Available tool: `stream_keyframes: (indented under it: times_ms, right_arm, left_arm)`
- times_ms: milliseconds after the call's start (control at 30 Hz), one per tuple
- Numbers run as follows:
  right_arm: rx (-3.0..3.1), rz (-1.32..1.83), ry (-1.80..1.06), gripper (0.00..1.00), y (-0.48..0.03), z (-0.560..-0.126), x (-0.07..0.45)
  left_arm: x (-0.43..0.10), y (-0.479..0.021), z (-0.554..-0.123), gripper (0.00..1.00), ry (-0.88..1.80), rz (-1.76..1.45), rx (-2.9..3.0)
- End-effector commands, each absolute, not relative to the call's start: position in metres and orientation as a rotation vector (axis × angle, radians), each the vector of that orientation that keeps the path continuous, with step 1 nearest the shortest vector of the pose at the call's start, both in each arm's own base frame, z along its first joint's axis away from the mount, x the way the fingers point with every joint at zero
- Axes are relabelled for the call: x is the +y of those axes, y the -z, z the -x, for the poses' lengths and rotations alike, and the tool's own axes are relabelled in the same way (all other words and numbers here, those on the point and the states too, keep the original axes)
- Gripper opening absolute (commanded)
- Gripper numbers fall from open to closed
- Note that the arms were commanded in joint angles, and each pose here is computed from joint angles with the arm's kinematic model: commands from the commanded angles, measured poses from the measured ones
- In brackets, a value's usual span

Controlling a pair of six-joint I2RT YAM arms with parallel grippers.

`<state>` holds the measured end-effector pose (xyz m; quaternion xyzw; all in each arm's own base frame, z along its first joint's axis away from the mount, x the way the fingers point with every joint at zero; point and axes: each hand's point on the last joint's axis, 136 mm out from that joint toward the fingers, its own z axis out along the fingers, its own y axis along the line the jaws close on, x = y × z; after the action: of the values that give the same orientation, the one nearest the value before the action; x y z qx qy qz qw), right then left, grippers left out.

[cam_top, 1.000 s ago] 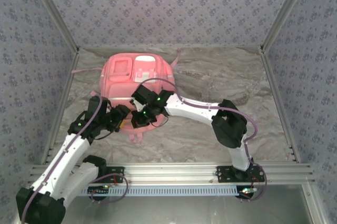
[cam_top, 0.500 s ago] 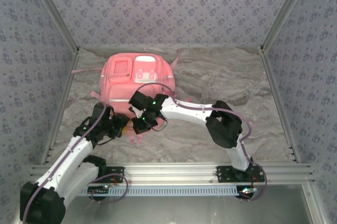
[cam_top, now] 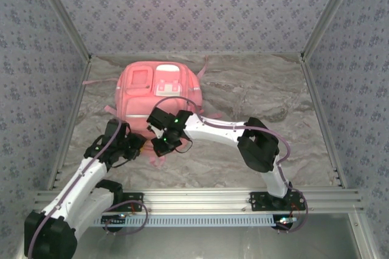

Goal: Pack the student bag

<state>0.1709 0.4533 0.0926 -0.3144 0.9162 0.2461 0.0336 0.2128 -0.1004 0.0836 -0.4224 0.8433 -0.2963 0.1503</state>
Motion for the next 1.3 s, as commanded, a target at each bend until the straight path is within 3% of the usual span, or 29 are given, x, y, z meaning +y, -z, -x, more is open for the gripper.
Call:
stream_keyframes:
  times_ms: [0,67,1267]
  right_arm:
    - [2.851,1.002,-0.656,0.0,-0.089,-0.167,0.441]
    - [2.857,0.985,-0.626,0.0,-0.087,-0.169,0.435]
    - [2.865,0.687,-0.546,0.0,-0.083,-0.226,0.36]
  left_arm:
    - [-0.097,-0.089,-0.217,0.06,0.871,1.341,2.369]
    - [-0.096,-0.096,-0.22,0.0,0.875,1.324,2.358]
    - [-0.081,-0.143,-0.222,0.0,0.876,1.233,2.297]
